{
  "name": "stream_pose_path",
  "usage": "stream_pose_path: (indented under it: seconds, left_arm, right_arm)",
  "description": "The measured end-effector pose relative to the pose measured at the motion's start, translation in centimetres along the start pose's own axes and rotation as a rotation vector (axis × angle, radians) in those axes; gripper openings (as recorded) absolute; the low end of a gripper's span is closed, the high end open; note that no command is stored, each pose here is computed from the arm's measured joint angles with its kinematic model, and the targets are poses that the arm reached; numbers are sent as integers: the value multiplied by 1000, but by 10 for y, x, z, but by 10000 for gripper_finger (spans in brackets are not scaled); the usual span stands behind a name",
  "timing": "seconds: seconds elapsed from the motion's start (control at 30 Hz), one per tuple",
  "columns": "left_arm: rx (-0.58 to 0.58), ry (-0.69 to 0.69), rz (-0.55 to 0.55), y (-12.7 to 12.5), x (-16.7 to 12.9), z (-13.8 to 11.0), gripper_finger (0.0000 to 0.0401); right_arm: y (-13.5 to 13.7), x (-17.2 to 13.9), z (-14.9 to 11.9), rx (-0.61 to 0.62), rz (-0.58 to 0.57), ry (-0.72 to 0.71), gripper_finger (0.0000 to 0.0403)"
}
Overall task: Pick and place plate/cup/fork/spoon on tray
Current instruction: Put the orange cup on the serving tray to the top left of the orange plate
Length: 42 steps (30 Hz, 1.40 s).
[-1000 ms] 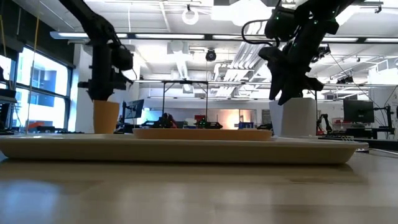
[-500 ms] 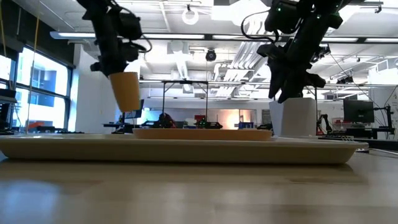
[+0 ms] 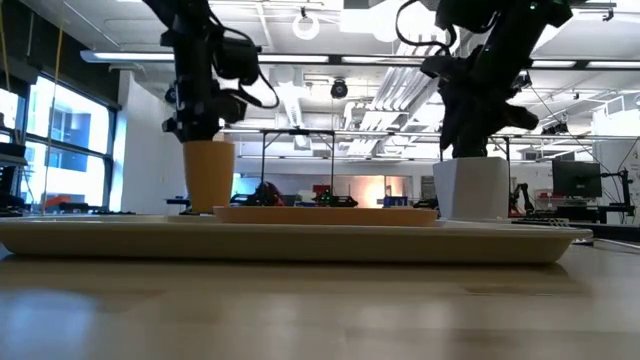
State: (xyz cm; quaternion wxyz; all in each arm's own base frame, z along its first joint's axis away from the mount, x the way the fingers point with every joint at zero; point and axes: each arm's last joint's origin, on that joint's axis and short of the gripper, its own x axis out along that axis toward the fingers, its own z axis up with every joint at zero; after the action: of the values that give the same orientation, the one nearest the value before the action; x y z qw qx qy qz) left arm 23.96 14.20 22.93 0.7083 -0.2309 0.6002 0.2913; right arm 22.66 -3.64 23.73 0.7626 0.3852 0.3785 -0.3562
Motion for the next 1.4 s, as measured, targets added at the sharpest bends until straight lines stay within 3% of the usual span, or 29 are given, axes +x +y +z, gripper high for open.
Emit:
stream_pose_path:
  seconds: [0.73,1.17,1.4]
  left_arm:
    - [-13,41,6,-12,9,-1,1]
    - [-45,18,0,-15,9,0,1]
    - [3,10,13,-23,14,2,3]
  right_arm:
    - [20,-20,-42,8,36,-34,133]
    - [13,-33,-34,20,35,-150,133]
    - [21,-38,-39,10,100,-184,133]
